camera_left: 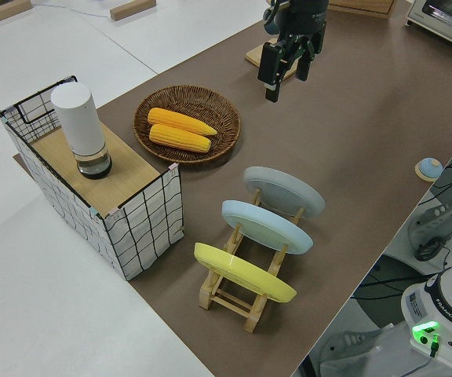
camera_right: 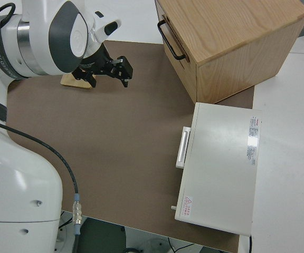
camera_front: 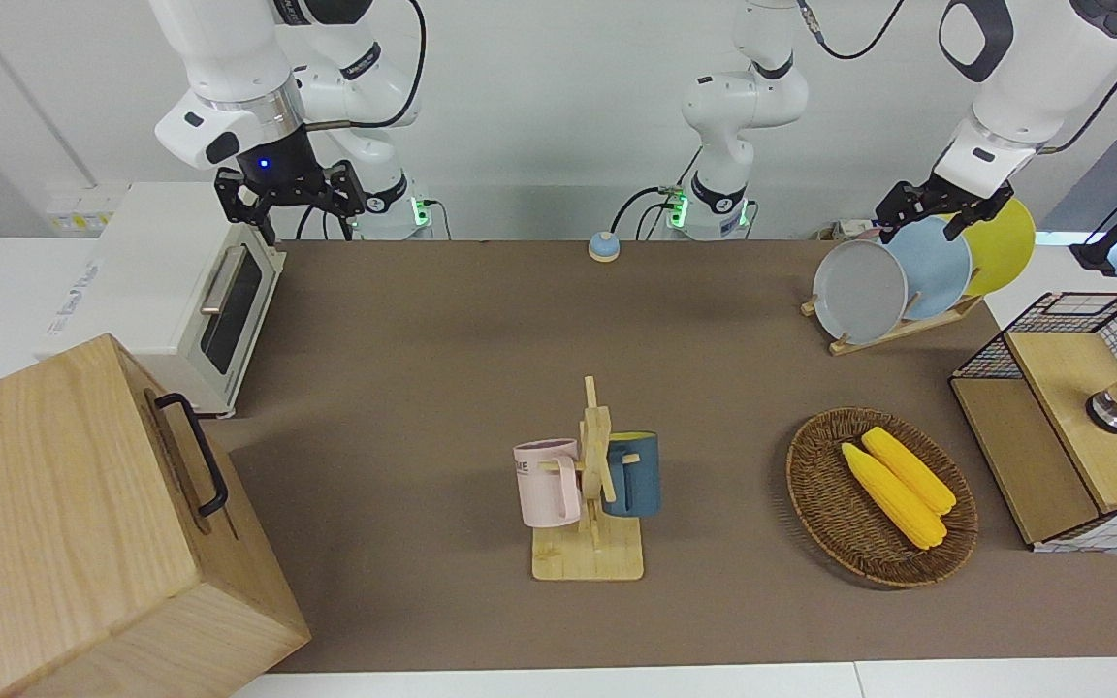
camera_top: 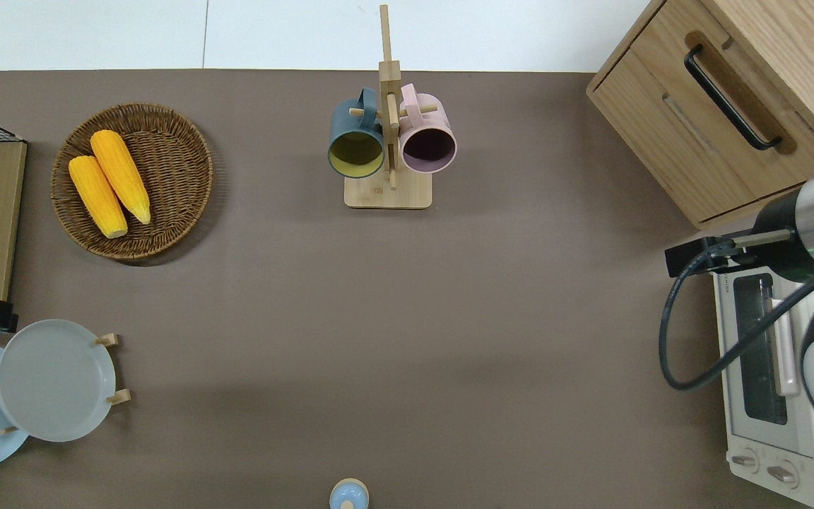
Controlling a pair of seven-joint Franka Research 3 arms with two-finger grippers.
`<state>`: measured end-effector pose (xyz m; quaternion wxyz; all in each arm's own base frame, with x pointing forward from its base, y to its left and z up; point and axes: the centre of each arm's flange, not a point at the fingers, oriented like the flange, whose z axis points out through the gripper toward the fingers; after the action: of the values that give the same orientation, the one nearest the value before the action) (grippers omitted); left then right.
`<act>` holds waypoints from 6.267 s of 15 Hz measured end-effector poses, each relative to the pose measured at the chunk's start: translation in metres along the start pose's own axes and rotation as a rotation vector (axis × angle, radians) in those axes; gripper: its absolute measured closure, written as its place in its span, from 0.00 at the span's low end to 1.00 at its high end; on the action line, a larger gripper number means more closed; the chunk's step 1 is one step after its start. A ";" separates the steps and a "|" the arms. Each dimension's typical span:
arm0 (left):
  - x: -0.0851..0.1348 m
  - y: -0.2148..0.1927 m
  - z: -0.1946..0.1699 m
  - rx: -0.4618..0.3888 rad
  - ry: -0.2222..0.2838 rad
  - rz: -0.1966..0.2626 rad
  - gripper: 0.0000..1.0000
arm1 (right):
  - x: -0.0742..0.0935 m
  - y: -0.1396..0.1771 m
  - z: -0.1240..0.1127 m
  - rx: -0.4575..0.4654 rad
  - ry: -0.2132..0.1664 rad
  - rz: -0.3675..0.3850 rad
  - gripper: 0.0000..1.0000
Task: Pick gray plate from low plate rack and place it on table with left arm
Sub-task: 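Move the left gripper down toward the gray plate in the low rack, then close the left gripper on the gray plate's rim, then lift the gray plate out of the rack with the left gripper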
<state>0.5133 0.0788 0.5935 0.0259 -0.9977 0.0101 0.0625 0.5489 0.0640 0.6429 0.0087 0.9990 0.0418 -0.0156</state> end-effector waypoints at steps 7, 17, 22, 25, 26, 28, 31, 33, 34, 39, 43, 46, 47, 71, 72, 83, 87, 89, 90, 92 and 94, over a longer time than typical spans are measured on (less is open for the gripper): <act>-0.011 0.000 0.028 0.025 -0.016 0.006 0.00 | 0.000 0.000 0.000 0.000 0.000 0.000 0.01; -0.028 -0.016 0.105 0.052 0.017 -0.002 0.00 | 0.000 0.000 0.000 0.000 0.000 0.000 0.01; -0.037 -0.036 0.124 0.051 0.034 0.017 0.00 | 0.000 0.000 0.000 0.000 0.000 0.000 0.01; -0.039 -0.039 0.137 0.049 0.035 0.025 0.00 | 0.000 0.000 0.000 0.000 0.000 0.000 0.01; -0.040 -0.038 0.141 0.048 0.034 0.027 0.00 | 0.000 0.000 0.000 0.000 0.000 0.000 0.01; -0.040 -0.036 0.149 0.048 0.035 0.031 0.00 | 0.000 0.000 0.000 0.000 0.000 0.000 0.01; -0.041 -0.034 0.159 0.047 0.039 0.035 0.00 | 0.000 0.000 0.000 0.000 0.000 0.000 0.01; -0.041 -0.034 0.162 0.047 0.041 0.036 0.01 | 0.000 0.000 0.000 0.000 0.000 0.000 0.01; -0.041 -0.034 0.163 0.047 0.042 0.036 0.02 | 0.000 0.000 0.000 0.000 0.000 0.000 0.01; -0.042 -0.033 0.166 0.046 0.040 0.037 0.38 | 0.000 0.000 0.000 0.000 0.000 0.000 0.01; -0.042 -0.034 0.165 0.048 0.043 0.036 0.81 | 0.000 0.000 0.000 0.000 0.000 0.000 0.01; -0.043 -0.034 0.162 0.050 0.052 0.036 0.90 | 0.000 0.000 0.000 0.000 0.000 0.000 0.01; -0.043 -0.034 0.162 0.050 0.052 0.036 0.90 | 0.000 0.000 0.000 0.000 0.000 0.000 0.01; -0.056 -0.021 0.022 0.011 0.056 -0.001 0.90 | 0.000 0.000 0.000 0.000 0.000 0.000 0.01; -0.056 -0.019 0.023 -0.011 0.057 -0.013 0.90 | 0.000 0.000 0.000 0.000 0.000 0.000 0.01; -0.054 0.008 0.023 -0.279 0.056 -0.131 0.90 | 0.000 0.000 0.000 0.000 0.000 0.000 0.01; -0.049 0.019 0.028 -0.391 0.039 -0.138 0.90 | 0.000 0.000 0.000 0.000 0.000 0.000 0.01; -0.044 0.024 0.033 -0.435 0.027 -0.138 0.90 | 0.000 0.000 0.000 0.000 0.000 0.000 0.01; -0.042 0.028 0.037 -0.460 0.020 -0.138 0.90 | 0.000 0.000 0.000 0.000 0.000 0.000 0.01; -0.037 0.035 0.046 -0.509 0.000 -0.140 0.90 | 0.000 0.000 0.000 0.000 0.000 0.000 0.01; -0.032 0.042 0.058 -0.561 -0.022 -0.145 0.90 | 0.000 0.000 0.000 0.000 0.000 0.000 0.01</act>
<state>0.4731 0.0405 0.5384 -0.2468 -0.9632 -0.0790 0.0717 0.5489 0.0640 0.6429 0.0087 0.9990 0.0418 -0.0156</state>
